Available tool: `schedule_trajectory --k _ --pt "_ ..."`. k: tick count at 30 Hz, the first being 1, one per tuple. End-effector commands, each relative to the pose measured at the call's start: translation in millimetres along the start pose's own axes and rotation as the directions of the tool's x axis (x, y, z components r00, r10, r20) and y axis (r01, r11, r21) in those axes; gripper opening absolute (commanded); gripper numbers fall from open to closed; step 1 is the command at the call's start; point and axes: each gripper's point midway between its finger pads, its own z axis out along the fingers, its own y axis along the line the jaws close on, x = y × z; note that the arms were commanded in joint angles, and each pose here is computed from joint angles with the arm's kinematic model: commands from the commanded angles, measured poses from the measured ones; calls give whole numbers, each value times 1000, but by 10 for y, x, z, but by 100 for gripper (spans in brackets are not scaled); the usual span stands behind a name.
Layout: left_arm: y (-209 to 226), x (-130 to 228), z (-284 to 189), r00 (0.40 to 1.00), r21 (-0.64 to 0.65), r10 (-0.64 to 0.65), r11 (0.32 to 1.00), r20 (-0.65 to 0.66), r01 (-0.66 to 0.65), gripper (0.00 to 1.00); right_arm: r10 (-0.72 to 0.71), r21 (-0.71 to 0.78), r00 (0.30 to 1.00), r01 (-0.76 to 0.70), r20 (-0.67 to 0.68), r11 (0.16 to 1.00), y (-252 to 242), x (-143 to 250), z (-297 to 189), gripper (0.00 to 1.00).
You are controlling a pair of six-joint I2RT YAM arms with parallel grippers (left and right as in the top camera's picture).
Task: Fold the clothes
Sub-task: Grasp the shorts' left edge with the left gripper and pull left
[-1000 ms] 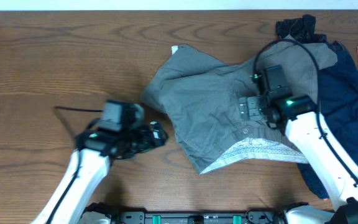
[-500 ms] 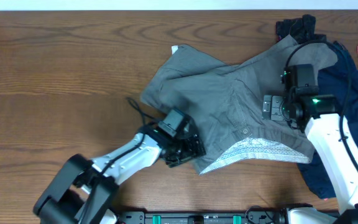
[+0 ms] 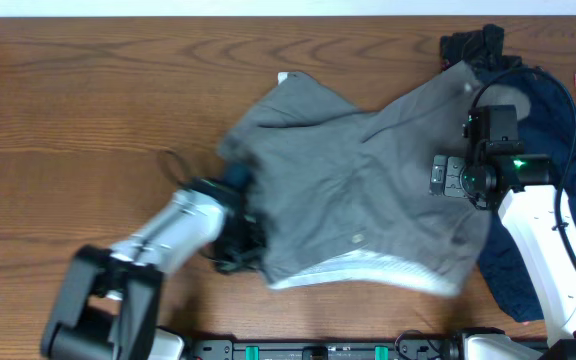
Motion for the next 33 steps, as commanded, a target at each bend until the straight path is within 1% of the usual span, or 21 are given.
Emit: schedule_trajectory --k 1,4,6,8,9,11,15,19,21,22,25,27,31,33 --pt "149 -327 -676 992 58 65 996 111 -72 6 34 -12 999 -33 19 999 -20 -45 -62 99" --pt "293 -513 -1359 982 127 8 991 190 -32 6 30 -103 1000 -28 10 994 137 -40 -71 96" --pt "335 -580 -1712 968 160 -3 986 249 -38 6 -19 -250 1000 22 16 968 399 -51 -118 92" --pt "380 -595 -1927 958 167 -10 985 285 -40 6 -104 -415 993 114 47 903 693 -46 -221 88" --pt "412 -572 -1983 958 166 -24 986 285 -24 6 -150 -498 986 169 77 851 853 -36 -301 86" --pt "439 -491 -1974 967 168 -44 986 252 1 6 -191 -567 974 226 121 792 1014 -41 -393 84" --pt "477 -267 -1795 988 137 -56 990 141 37 6 -233 -579 956 294 179 761 1201 -84 -453 80" --pt "685 -172 -1595 995 -10 -50 999 91 51 6 -298 -598 933 357 200 717 1493 -145 -559 82" --pt "787 -169 -1512 994 -64 -73 995 83 78 6 -327 -600 920 389 215 699 1653 -237 -618 88" --pt "824 -183 -1477 993 -77 -82 993 86 89 6 -326 -596 919 391 220 701 1727 -318 -633 89" --pt "903 -256 -1404 990 -106 -91 989 110 102 6 -337 -598 907 421 254 682 1959 -572 -646 89" --pt "975 -286 -1370 982 -133 -141 978 128 158 6 -344 -599 896 444 282 666 2157 -762 -602 88" --pt "1003 -300 -1290 981 -134 -147 977 127 164 6 -347 -573 868 496 356 652 2521 -1060 -437 88" --pt "1010 -317 -1265 981 -133 -146 978 131 163 6 -348 -561 852 520 390 645 2711 -1152 -327 90"
